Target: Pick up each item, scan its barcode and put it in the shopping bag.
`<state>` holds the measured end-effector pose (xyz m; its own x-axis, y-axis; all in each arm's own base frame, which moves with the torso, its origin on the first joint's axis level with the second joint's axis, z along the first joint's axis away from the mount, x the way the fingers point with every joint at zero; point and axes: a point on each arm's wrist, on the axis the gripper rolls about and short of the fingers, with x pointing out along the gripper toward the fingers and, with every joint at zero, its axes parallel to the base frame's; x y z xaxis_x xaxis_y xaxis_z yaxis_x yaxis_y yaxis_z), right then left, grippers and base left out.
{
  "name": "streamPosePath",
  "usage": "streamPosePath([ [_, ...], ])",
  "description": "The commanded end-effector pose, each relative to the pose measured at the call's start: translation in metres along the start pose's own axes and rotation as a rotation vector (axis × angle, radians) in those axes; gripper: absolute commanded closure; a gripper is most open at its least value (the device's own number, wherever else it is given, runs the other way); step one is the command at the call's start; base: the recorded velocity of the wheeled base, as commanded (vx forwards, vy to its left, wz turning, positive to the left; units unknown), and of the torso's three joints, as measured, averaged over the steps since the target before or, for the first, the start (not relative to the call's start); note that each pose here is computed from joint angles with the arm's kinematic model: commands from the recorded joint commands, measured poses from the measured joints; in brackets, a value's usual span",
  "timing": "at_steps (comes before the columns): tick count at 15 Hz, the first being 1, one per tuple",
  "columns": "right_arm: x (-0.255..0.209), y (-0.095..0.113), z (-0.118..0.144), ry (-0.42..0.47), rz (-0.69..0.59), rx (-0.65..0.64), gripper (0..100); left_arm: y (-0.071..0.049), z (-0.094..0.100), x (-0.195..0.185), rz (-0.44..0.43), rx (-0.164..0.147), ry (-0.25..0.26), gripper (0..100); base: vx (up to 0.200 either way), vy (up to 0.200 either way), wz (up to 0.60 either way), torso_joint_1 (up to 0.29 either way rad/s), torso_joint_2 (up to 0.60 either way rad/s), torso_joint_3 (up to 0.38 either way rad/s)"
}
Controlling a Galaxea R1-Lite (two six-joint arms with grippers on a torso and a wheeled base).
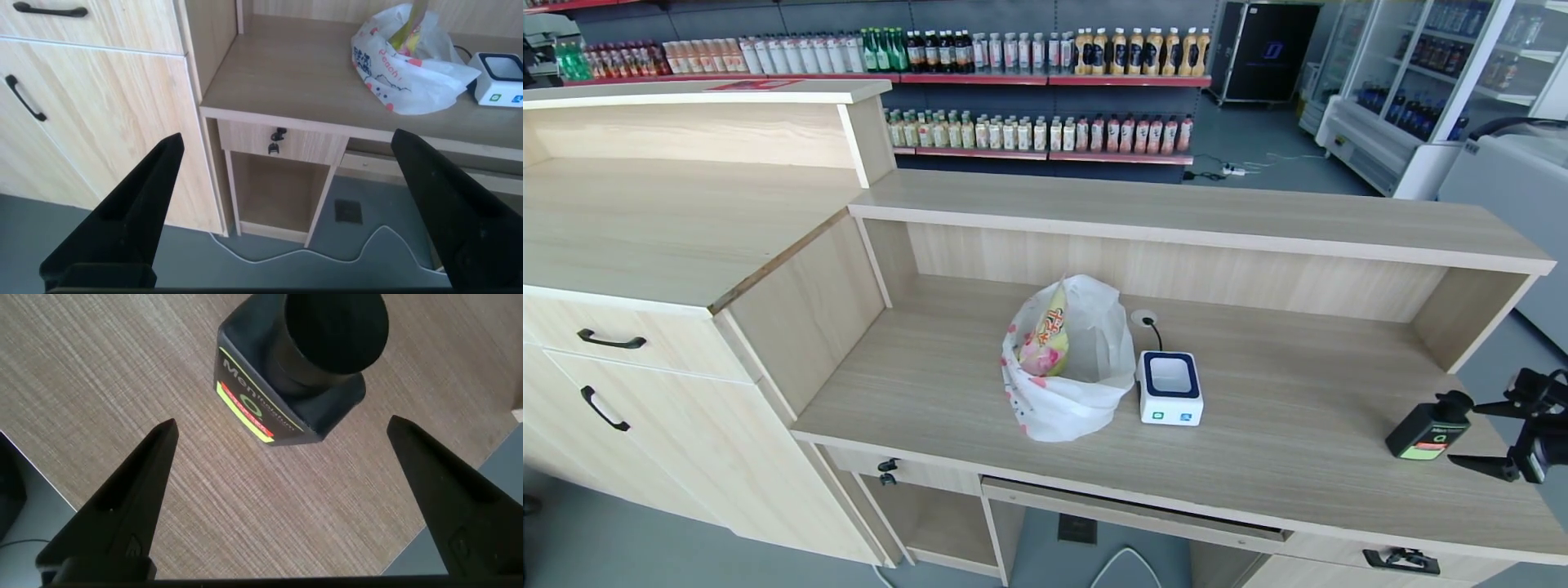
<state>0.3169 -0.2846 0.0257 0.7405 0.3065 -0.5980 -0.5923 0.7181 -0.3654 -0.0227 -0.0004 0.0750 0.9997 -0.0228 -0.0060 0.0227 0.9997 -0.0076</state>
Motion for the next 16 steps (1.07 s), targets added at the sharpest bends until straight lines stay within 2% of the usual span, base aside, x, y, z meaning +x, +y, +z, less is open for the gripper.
streamPosePath([
  [1,0.004,0.001,0.002,-0.003,0.009,-0.003,0,0.000,0.000,0.000,0.000,0.000,0.000,0,0.000,0.000,0.00,0.000,0.00,0.000],
  [3,0.009,0.003,0.001,-0.005,0.023,-0.003,0,0.000,0.000,0.000,0.000,0.000,0.000,0,0.000,0.000,0.00,0.000,0.00,0.000],
  [4,0.011,0.004,0.001,-0.006,0.029,-0.001,100,0.000,0.000,0.000,0.000,0.000,0.000,0,0.000,0.000,0.00,0.000,0.00,0.000],
  [13,0.016,0.007,0.002,-0.009,0.041,-0.003,100,0.000,0.000,0.000,0.000,0.000,0.000,0,0.000,0.000,0.00,0.000,0.00,0.000],
  [16,0.004,0.004,0.008,-0.009,0.009,-0.071,100,0.000,0.000,0.000,0.000,0.000,0.000,0,0.000,0.000,0.00,0.000,0.00,0.000],
])
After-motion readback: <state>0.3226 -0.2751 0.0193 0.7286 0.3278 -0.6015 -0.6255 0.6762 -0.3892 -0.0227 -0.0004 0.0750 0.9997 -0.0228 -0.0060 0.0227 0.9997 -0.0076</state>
